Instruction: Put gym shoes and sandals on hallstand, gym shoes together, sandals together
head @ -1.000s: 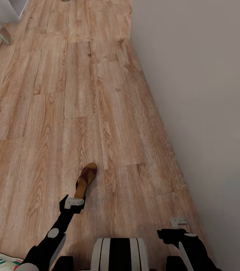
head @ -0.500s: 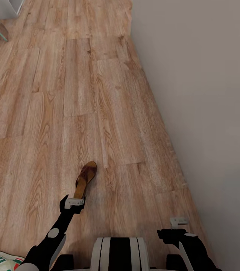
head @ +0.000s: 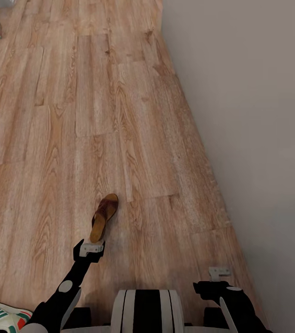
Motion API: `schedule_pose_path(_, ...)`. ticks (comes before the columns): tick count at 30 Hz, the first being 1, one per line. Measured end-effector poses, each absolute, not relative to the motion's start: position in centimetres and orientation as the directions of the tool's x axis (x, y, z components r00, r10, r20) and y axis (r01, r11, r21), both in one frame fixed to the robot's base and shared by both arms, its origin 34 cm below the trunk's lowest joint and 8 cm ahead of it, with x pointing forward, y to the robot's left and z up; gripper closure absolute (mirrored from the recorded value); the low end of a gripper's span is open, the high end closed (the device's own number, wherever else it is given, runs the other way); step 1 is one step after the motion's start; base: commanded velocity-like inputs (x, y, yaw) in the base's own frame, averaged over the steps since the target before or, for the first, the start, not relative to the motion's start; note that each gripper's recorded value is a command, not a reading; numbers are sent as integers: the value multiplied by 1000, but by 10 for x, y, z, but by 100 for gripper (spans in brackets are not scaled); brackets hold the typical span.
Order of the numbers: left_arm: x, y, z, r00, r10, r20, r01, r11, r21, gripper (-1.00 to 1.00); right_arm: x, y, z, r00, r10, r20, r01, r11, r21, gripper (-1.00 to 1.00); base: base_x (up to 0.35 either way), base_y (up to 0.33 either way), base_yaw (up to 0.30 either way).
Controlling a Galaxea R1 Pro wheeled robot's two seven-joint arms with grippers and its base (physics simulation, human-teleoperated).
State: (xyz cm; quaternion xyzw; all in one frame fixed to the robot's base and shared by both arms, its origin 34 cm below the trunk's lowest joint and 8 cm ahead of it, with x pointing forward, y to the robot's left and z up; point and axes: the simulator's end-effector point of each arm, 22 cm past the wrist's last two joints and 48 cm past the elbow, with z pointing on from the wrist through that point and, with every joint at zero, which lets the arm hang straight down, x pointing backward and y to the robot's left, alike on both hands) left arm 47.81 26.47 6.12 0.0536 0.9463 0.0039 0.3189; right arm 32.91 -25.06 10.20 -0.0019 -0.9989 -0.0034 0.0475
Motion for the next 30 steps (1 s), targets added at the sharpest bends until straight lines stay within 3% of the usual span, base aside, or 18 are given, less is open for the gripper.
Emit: schedule_pose_path(30,462,265,46,-812,104,-574,101,994,38,-100,314,-251,92,-991,3,132,4,1000,6,-100,6,0,0)
